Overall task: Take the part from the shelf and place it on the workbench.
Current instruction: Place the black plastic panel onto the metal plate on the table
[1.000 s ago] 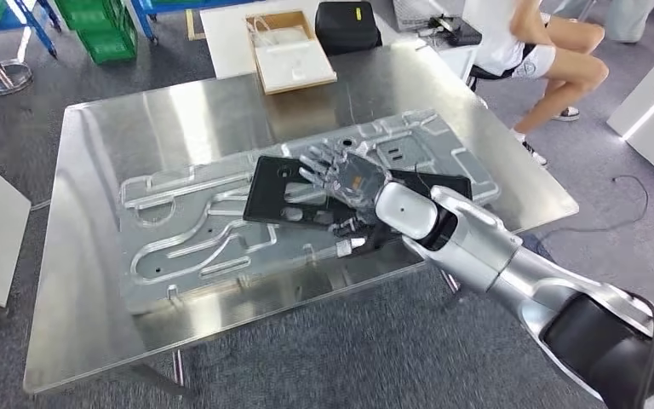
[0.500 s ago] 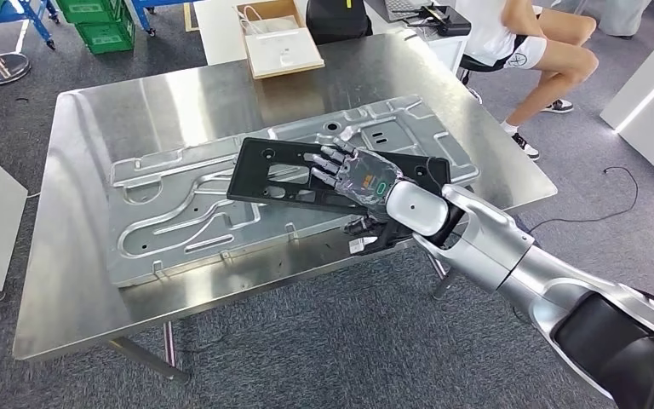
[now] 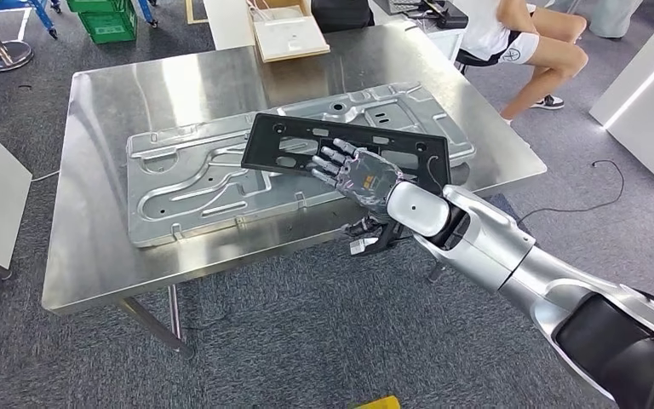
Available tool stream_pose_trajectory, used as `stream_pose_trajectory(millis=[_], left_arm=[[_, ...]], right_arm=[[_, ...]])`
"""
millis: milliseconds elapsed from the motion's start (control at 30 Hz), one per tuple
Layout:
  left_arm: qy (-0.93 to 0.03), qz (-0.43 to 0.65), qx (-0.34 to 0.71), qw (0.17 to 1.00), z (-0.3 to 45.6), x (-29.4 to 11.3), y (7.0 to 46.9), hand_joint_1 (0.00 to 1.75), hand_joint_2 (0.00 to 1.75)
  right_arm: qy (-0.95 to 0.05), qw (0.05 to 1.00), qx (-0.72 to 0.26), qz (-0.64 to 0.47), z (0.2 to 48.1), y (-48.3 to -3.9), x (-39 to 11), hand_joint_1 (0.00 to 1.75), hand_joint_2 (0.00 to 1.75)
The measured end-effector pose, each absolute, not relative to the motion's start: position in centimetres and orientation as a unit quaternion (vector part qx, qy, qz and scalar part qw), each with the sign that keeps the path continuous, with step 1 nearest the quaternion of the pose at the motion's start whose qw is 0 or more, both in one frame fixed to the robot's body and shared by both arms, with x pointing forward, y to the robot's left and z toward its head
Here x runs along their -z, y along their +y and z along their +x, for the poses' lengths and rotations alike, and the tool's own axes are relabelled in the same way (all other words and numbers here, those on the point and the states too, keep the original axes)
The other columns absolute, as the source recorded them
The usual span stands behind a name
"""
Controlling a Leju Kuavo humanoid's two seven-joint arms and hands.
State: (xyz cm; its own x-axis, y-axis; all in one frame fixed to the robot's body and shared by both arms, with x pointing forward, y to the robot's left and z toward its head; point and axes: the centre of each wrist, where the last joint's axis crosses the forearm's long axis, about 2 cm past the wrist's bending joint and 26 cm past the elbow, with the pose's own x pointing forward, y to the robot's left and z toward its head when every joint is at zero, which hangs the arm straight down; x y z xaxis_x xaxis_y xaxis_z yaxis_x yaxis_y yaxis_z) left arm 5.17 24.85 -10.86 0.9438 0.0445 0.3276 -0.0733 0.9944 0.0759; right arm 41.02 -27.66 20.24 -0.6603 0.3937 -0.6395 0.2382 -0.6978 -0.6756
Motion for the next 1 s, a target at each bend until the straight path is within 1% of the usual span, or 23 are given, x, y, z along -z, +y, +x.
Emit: stream_pose_trajectory(millis=[400,1000], left_arm=[[-0.161,0.032,-0.030,0.986,5.0,10.9,25.2,0.00,0.00],[-0.155,0.031,-0.030,0.987,5.2,10.9,25.5,0.00,0.00]], right_arm=[[-0.388,0.051,-0.829,-0.398,41.0,-27.6,-20.8,0.00,0.00],[-0.387,0.060,-0.830,-0.398,41.4,-29.1,-22.5,0.00,0.00]])
